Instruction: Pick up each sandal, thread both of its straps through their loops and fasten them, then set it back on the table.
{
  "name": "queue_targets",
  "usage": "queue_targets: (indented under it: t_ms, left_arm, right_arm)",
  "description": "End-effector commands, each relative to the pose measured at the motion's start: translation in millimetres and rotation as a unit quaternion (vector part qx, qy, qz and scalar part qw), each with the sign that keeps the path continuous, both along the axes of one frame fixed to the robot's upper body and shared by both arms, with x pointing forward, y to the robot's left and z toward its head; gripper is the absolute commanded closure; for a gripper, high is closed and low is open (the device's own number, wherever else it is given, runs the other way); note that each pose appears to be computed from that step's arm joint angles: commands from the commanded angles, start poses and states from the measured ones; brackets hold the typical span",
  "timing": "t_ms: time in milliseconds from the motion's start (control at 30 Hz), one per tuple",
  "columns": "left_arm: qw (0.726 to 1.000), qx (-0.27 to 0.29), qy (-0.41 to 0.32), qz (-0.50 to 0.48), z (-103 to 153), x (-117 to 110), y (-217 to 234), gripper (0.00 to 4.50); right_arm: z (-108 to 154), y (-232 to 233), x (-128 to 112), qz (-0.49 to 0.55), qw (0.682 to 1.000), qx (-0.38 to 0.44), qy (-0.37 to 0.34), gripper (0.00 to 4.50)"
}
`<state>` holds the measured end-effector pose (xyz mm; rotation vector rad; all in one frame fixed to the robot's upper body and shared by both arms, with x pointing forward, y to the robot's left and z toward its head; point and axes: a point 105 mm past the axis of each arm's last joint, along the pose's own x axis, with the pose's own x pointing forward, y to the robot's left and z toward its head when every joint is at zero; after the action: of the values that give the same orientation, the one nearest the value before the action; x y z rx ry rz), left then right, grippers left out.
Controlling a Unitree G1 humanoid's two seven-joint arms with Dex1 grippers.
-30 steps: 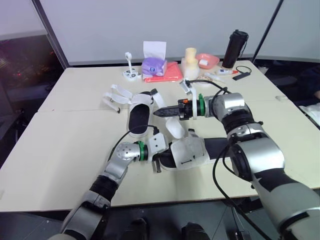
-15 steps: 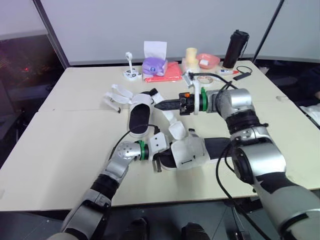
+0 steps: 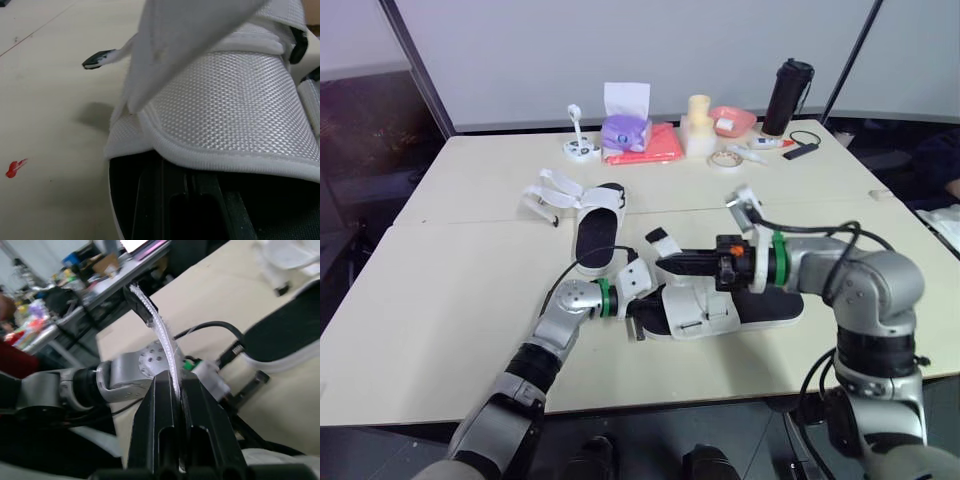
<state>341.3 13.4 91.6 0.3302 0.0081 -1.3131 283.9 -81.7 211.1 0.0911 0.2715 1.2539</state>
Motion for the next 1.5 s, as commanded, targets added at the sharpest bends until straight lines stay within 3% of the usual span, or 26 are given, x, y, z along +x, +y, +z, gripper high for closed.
queue_targets:
  t_ms: [33,400,500,733,1000,1333,1500]
  left_arm:
    - [0.999,0.007,0.033,0.013,-8.9,2.9,8.1,4.50]
    - [0.999,0.028,0.041,-0.007,-11.6,-4.0,9.9,4.50]
    - [0.998,0.031,0.045,-0.012,-13.0,-6.7,9.9,4.50]
    - [0.998,0.037,0.047,-0.019,-16.1,-9.8,8.4,4.50]
    - [0.999,0.029,0.039,-0.013,-13.7,-5.3,4.0,4.50]
    - [0.999,0.031,0.036,-0.023,-17.9,-8.6,0.5,4.50]
    - [0.999,0.031,0.034,-0.027,-19.4,-9.8,-2.6,4.50]
  right_arm:
    - [-0.1,7.3,-17.7,0.022,0.997,-0.014,-0.069,4.44]
    - [-71.7,7.4,-41.3,0.078,0.983,-0.138,-0.094,4.44]
    - [-80.1,3.6,-44.8,0.088,0.977,-0.165,-0.100,3.65]
    - [-100.8,-21.6,-62.0,0.130,0.950,-0.259,-0.114,0.11]
    - [-101.8,-55.8,-91.4,0.137,0.939,-0.303,-0.089,0.04]
    - [-63.1,-86.9,-72.5,-0.002,0.974,-0.227,-0.003,0.04]
    - [-77.2,-91.9,-70.9,-0.033,0.969,-0.236,0.058,0.04]
